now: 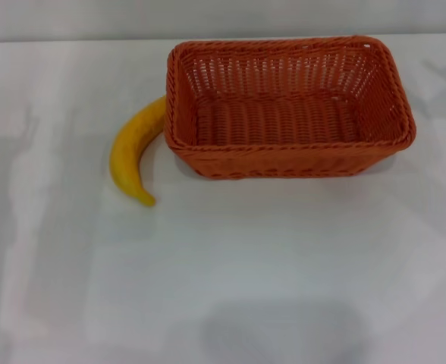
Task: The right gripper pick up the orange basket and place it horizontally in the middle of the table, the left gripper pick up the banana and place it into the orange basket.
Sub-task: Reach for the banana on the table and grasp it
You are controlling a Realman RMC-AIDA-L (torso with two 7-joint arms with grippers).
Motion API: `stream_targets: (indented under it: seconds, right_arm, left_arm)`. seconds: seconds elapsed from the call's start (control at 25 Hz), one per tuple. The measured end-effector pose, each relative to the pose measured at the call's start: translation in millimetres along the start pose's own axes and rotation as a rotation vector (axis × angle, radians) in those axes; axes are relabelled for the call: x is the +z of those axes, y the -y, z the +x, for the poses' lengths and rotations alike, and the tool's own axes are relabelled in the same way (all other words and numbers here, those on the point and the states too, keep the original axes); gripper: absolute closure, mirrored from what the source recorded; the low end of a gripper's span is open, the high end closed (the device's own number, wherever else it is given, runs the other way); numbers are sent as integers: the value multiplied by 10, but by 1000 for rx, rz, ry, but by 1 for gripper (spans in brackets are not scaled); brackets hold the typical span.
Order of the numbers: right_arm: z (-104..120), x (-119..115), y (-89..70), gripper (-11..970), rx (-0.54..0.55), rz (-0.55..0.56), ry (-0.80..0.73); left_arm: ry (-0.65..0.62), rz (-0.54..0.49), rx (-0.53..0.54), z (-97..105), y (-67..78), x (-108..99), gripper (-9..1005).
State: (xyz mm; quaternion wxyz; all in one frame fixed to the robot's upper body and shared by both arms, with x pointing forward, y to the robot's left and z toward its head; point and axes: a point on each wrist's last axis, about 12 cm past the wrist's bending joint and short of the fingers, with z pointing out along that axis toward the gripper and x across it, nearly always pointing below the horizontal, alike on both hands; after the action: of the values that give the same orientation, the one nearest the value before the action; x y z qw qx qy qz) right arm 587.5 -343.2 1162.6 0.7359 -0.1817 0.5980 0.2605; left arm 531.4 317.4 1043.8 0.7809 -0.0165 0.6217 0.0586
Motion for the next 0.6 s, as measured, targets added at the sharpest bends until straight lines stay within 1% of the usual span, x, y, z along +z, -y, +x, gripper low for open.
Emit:
stream_targets:
  seconds: [0.04,0.16,0.2,0.24,0.36,0.44,0.48,0.6]
  right_arm:
    - [-40,-55,-44,152,-58,-20,75]
    - [-63,-214,-147,152,-152,-46,213]
    - [-65,-259,-172,152,-166,-48,247]
    - [-57,-306,-191,153,-158,-48,271]
    - [-10,-413,-224,153,-127,-44,290]
    - [31,-470,-231,153,-111,-31,286]
    - [51,-490,-232,153,-103,-24,283]
    - [98,-531,-229,153,-86,-7,273]
  left_arm:
    - [13,-2,-22,-11,-10,-18,134]
    - [76,-7,-129,-73,-43,-82,134]
    - [141,0,-237,-139,-69,-133,134]
    - [141,0,-237,-139,-69,-133,134]
    - [237,39,-475,-244,-131,-204,135]
    - [275,87,-679,-298,-198,-228,135]
    - [277,121,-796,-318,-241,-226,135]
    - [245,235,-1047,-376,-352,-208,135]
